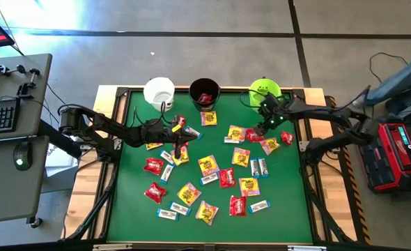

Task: Sort candy by brand, put in halloween buckets
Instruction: Put the red candy into the black bucket

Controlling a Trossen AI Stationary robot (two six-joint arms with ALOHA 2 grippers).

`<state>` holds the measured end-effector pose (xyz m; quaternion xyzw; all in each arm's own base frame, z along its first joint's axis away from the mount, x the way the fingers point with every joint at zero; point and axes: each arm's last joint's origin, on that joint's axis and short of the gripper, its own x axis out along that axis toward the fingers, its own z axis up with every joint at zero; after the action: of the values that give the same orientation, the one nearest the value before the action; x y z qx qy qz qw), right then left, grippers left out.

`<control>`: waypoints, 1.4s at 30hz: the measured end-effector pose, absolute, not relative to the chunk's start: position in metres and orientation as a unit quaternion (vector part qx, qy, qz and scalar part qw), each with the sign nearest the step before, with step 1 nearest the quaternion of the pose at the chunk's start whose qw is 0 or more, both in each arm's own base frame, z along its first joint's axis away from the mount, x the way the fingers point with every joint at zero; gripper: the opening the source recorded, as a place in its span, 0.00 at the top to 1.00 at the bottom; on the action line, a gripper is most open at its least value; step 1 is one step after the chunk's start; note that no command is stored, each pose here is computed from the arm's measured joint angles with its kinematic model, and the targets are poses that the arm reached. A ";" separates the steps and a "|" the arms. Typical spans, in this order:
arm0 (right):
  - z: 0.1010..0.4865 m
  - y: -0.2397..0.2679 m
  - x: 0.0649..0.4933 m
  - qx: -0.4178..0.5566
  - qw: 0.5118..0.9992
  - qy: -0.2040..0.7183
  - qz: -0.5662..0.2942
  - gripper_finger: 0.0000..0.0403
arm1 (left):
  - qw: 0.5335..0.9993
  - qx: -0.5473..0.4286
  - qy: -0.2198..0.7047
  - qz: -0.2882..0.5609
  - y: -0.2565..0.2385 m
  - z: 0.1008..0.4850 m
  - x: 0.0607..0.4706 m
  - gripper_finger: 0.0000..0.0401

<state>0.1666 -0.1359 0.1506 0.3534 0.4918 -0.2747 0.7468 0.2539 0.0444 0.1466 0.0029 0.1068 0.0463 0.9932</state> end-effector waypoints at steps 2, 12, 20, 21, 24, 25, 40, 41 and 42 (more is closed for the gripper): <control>0.143 -0.137 0.162 0.360 0.750 0.480 -0.278 0.52 | 0.993 0.003 0.109 0.046 0.044 0.146 0.254 1.00; 0.124 -0.139 0.148 0.405 0.785 0.418 -0.212 0.52 | 0.993 0.000 0.110 0.046 0.044 0.146 0.254 1.00; 0.124 -0.137 0.150 0.420 0.797 0.402 -0.166 0.58 | 0.993 -0.006 0.112 0.046 0.044 0.146 0.254 1.00; 0.124 -0.136 0.150 0.419 0.798 0.401 -0.161 0.61 | 0.993 -0.006 0.112 0.046 0.044 0.146 0.254 1.00; 0.124 -0.136 0.150 0.413 0.801 0.403 -0.157 0.74 | 0.993 -0.006 0.112 0.046 0.044 0.145 0.254 1.00; 0.124 -0.136 0.150 0.407 0.804 0.404 -0.154 0.79 | 0.993 -0.006 0.112 0.047 0.044 0.146 0.254 1.00; 0.138 -0.121 0.179 0.302 0.841 0.432 -0.123 1.00 | 0.993 -0.010 0.112 0.047 0.044 0.146 0.254 1.00; 0.141 -0.120 0.183 0.291 0.845 0.431 -0.123 1.00 | 0.993 -0.010 0.112 0.047 0.044 0.146 0.254 1.00; 0.145 -0.118 0.187 0.281 0.850 0.429 -0.121 1.00 | 0.993 -0.010 0.112 0.047 0.044 0.146 0.254 1.00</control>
<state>0.1874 -0.1181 0.1452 0.2808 0.4290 -0.1208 0.8500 0.2537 0.0443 0.1455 -0.0096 0.1116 0.0473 0.9926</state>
